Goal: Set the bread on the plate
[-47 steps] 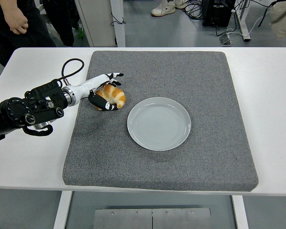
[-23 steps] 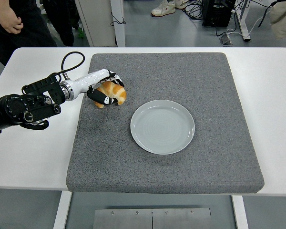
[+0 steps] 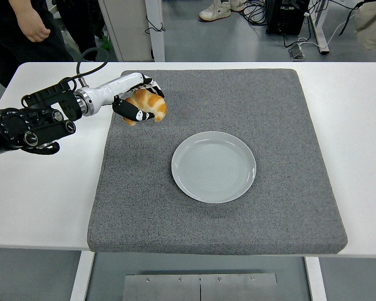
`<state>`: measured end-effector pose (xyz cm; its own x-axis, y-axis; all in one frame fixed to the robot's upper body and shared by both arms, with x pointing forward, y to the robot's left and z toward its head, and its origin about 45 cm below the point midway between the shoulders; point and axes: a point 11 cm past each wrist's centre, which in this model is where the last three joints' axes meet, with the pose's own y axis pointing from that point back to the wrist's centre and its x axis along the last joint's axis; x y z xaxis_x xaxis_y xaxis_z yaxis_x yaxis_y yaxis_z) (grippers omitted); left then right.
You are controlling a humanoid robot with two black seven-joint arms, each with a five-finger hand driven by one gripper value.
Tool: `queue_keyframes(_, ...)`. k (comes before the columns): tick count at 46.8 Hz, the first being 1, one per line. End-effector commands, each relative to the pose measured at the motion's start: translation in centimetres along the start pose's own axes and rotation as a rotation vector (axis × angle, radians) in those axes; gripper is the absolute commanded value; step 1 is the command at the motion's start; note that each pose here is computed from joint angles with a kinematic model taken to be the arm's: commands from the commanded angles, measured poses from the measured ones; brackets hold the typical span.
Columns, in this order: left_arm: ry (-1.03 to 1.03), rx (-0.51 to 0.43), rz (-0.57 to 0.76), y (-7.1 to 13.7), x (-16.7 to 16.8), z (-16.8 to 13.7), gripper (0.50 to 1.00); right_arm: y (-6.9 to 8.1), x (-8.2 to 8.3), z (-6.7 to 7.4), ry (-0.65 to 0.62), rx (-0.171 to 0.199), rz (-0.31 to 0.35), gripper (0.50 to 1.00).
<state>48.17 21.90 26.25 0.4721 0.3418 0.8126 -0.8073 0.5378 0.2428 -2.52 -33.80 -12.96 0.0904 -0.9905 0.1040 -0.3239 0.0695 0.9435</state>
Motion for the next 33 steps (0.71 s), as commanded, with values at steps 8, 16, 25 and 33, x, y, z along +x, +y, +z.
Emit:
queue_keyframes(8, -0.04, -0.034, 0.036, 0.2, 5.6, 2.4, 0.5, 0.0, 0.0, 0.0, -0.001, 0.0, 0.001, 1.0)
queue_keyframes(16, -0.059, -0.054, 0.053, 0.6, 8.6, 3.8, 0.5, 0.0, 0.0, 0.1, -0.001, -0.001, 0.0, 1.0)
queue_keyframes(25, -0.071, -0.088, 0.076, 0.2, 10.2, 5.9, 0.5, 0.0, 0.0, 0.1, -0.001, -0.001, 0.0, 1.0)
queue_keyframes(33, -0.078, -0.163, 0.074, -1.4, 10.2, 9.8, 0.5, 0.1, 0.0, 0.2, 0.0, -0.003, 0.0, 1.0)
